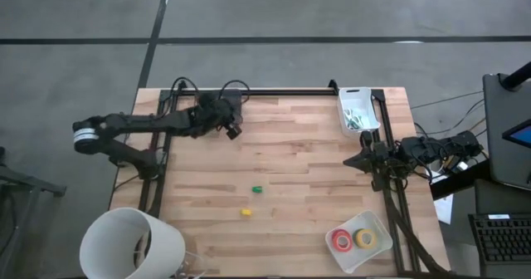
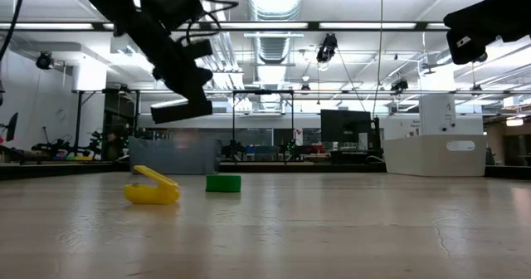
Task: Pick and place Stapler, Stapler remover, tape
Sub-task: Put the large black stapler into the black bin
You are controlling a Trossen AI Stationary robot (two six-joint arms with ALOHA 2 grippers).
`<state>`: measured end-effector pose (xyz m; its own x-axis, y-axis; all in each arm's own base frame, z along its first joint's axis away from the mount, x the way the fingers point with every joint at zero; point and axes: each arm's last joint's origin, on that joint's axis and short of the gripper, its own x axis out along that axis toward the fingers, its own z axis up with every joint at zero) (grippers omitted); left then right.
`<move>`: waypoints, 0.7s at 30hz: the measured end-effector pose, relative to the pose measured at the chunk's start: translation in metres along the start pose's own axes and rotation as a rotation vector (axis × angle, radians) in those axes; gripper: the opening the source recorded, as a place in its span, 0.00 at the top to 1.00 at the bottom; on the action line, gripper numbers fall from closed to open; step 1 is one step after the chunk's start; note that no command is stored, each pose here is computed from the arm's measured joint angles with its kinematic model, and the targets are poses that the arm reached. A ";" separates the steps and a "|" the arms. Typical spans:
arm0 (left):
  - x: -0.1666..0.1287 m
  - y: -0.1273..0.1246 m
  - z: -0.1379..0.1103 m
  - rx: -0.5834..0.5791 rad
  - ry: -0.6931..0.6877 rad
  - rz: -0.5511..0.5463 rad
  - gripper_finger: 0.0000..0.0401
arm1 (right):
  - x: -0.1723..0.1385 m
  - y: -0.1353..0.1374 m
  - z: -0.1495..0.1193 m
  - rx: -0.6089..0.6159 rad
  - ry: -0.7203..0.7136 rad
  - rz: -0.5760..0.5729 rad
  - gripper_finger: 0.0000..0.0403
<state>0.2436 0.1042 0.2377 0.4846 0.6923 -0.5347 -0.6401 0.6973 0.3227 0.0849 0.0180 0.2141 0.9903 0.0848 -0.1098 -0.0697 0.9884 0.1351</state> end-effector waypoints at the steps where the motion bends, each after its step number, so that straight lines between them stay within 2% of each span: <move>1: 0.006 0.003 -0.001 -0.001 0.013 0.004 0.88 | 0.000 0.000 0.000 0.000 0.000 0.000 0.98; 7: 0.038 0.012 -0.010 0.042 0.067 0.065 0.89 | 0.000 0.000 0.000 0.000 0.000 0.000 0.98; 11: 0.056 0.010 -0.016 0.137 0.107 0.071 0.87 | 0.000 0.000 0.000 0.000 0.000 0.000 0.98; 21: 0.087 0.010 -0.025 0.164 0.196 0.088 0.88 | 0.000 0.000 0.000 0.000 0.000 0.000 0.98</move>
<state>0.2649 0.1668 0.1744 0.2968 0.7134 -0.6349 -0.5617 0.6680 0.4881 0.0849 0.0180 0.2140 0.9903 0.0845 -0.1102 -0.0693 0.9884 0.1351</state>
